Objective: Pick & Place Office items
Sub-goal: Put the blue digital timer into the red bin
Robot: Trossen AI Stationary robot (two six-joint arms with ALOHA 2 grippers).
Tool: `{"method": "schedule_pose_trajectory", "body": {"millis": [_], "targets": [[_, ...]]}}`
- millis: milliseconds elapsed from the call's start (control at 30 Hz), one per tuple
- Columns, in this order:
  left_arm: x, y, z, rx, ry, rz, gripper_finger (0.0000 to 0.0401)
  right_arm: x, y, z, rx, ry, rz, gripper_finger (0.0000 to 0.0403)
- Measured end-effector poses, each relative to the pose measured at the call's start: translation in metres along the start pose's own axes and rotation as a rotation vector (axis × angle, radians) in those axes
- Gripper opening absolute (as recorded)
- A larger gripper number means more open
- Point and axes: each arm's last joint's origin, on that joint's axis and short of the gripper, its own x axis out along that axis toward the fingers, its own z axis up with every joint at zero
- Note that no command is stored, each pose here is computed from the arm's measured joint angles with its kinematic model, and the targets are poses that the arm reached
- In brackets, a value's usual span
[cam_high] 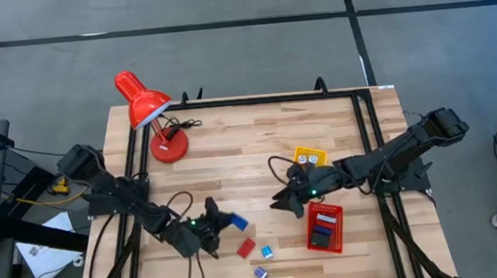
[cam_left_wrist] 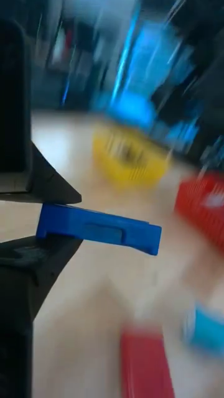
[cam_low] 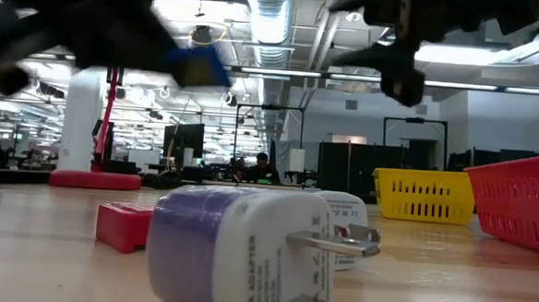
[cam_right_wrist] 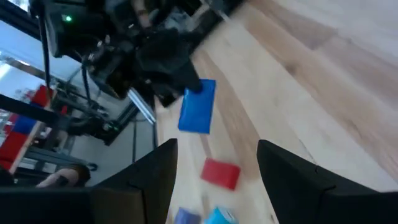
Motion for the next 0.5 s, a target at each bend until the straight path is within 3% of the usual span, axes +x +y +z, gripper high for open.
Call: {"method": "schedule_pose_trajectory", "body": {"millis": [167,400,500], "targets": [[0.006,0.023,0.011,0.238,-0.055,0.153,0.0061,0.001,-0.004,0.011,-0.038,-0.029,0.015,0.0223],[0.018,0.040,0.008,0.422,-0.032,0.217,0.0059,0.002,-0.014,0.024,-0.091,-0.062,-0.008,0.0297],[0.020,0.045,0.008,0.472,-0.028,0.239,0.0062,0.002,-0.016,0.029,-0.033,-0.091,-0.004,0.0322]]}}
